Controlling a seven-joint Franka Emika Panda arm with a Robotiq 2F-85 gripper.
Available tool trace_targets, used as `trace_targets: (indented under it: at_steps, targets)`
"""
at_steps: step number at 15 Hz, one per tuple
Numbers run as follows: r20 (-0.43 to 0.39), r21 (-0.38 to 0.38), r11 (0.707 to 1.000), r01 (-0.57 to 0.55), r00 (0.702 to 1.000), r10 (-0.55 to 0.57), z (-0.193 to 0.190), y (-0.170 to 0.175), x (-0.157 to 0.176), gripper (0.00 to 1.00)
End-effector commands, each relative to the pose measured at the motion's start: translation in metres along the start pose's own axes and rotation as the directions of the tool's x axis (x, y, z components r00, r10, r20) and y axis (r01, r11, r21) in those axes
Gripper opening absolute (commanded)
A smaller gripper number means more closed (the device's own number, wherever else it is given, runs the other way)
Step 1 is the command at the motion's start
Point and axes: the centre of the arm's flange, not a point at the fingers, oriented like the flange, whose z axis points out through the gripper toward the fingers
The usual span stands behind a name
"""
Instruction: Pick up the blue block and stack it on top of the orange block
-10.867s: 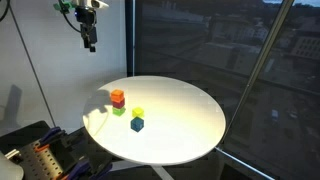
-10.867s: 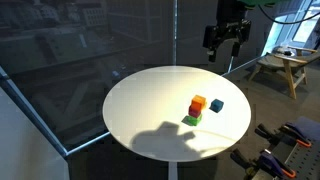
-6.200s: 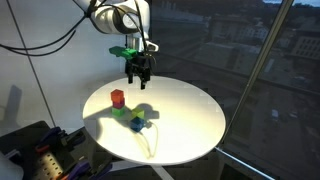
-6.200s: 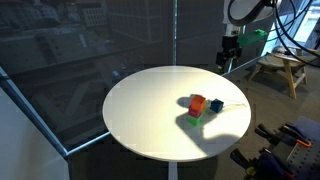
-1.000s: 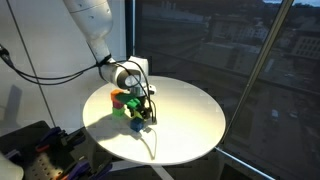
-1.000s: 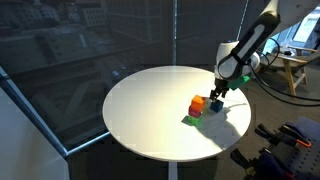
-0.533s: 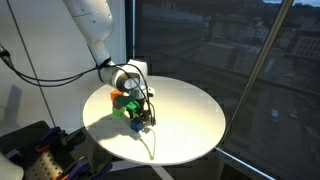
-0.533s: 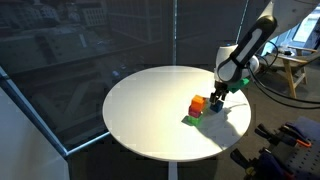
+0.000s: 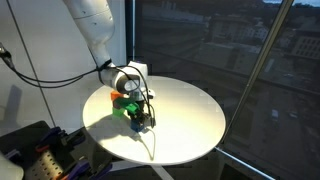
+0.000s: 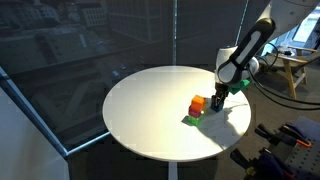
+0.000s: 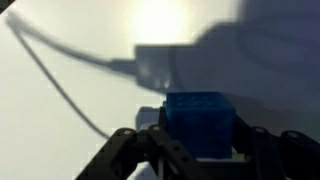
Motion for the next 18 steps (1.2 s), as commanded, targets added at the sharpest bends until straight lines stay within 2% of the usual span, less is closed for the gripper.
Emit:
trace_targets:
  at_steps: [1,9,18]
  targets:
    - [0.01,-0.024,1.0,-0.002,1.0,0.002,-0.001,0.0,0.003,0.31]
    - [0.049,-0.04,0.999,-0.032,0.998,0.034,-0.033,0.002,0.006,0.31]
    - [0.054,-0.051,0.995,-0.082,0.995,0.085,-0.074,-0.003,0.03,0.31]
